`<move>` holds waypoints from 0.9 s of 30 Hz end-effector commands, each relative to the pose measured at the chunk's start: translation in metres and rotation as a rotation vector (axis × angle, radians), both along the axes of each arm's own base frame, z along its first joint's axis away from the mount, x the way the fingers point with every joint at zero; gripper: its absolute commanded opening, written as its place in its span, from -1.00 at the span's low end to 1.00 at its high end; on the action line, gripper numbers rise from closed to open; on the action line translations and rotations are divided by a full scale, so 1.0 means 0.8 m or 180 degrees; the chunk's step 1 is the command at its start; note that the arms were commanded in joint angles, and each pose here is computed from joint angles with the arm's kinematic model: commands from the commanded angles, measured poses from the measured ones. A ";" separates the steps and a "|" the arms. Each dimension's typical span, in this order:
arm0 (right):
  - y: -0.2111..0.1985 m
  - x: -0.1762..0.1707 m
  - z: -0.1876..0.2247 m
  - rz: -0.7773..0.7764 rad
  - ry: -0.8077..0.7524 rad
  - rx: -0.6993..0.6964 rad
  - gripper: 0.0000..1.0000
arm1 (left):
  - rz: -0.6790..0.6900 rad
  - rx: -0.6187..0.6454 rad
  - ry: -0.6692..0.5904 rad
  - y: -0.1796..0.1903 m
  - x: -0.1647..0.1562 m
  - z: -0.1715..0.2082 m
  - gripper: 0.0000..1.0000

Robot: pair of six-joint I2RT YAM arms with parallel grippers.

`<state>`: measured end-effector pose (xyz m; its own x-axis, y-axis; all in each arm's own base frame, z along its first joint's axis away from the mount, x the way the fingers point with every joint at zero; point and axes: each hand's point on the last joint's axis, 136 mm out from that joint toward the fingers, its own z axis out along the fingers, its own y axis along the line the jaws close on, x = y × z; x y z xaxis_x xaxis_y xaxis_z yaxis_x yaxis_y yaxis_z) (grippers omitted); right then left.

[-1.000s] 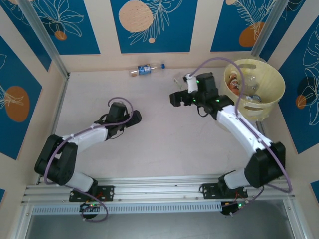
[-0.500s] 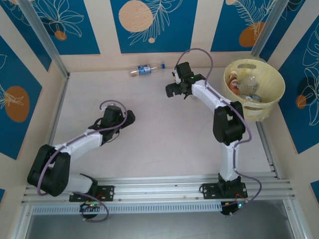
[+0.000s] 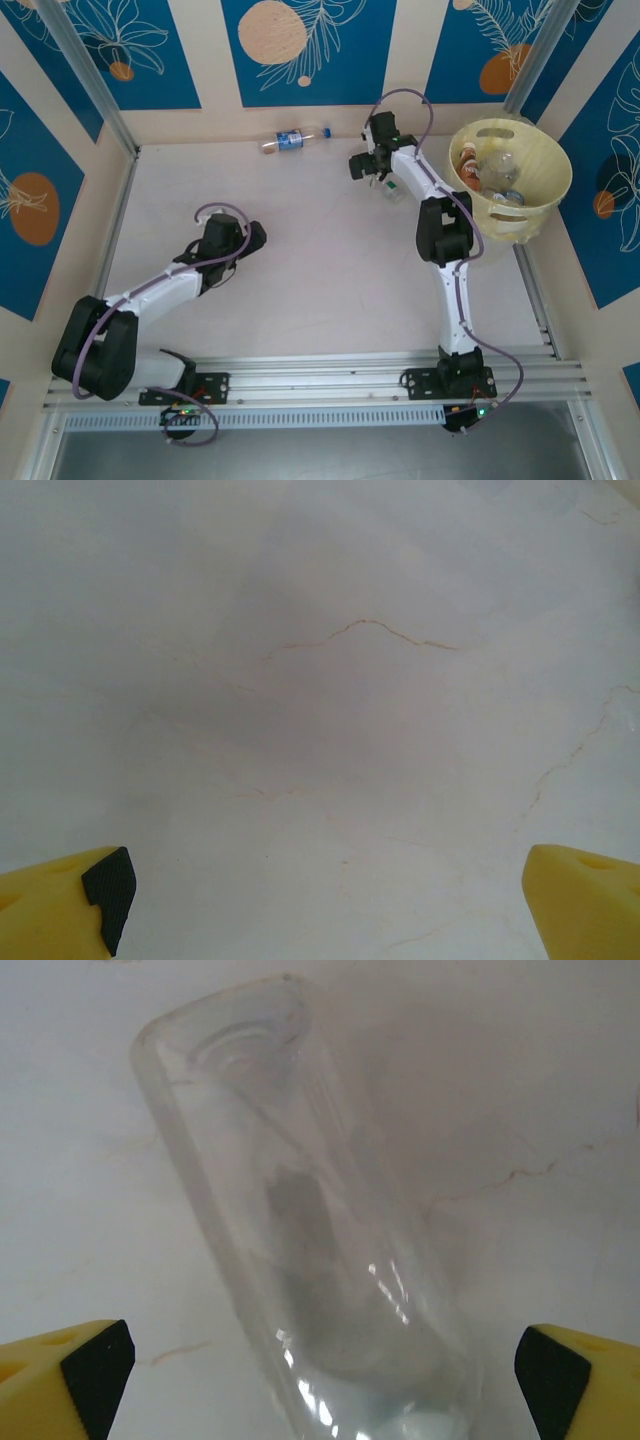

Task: Put the plastic bottles in the bin

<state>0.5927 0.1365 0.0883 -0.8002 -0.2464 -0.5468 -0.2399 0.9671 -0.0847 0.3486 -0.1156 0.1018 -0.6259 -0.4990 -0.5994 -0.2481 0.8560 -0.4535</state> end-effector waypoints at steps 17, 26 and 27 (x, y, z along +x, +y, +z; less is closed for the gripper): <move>0.031 0.012 -0.009 0.0257 0.0137 0.0265 0.28 | 0.0075 -0.0137 0.0110 -0.001 0.013 -0.016 1.00; 0.052 -0.032 0.070 0.0342 -0.0255 0.0380 0.18 | -0.0222 -0.0252 0.0110 -0.022 0.015 -0.011 1.00; 0.054 -0.040 0.079 0.0352 -0.0299 0.0389 0.16 | -0.0242 -0.0268 0.0119 -0.024 0.015 -0.012 1.00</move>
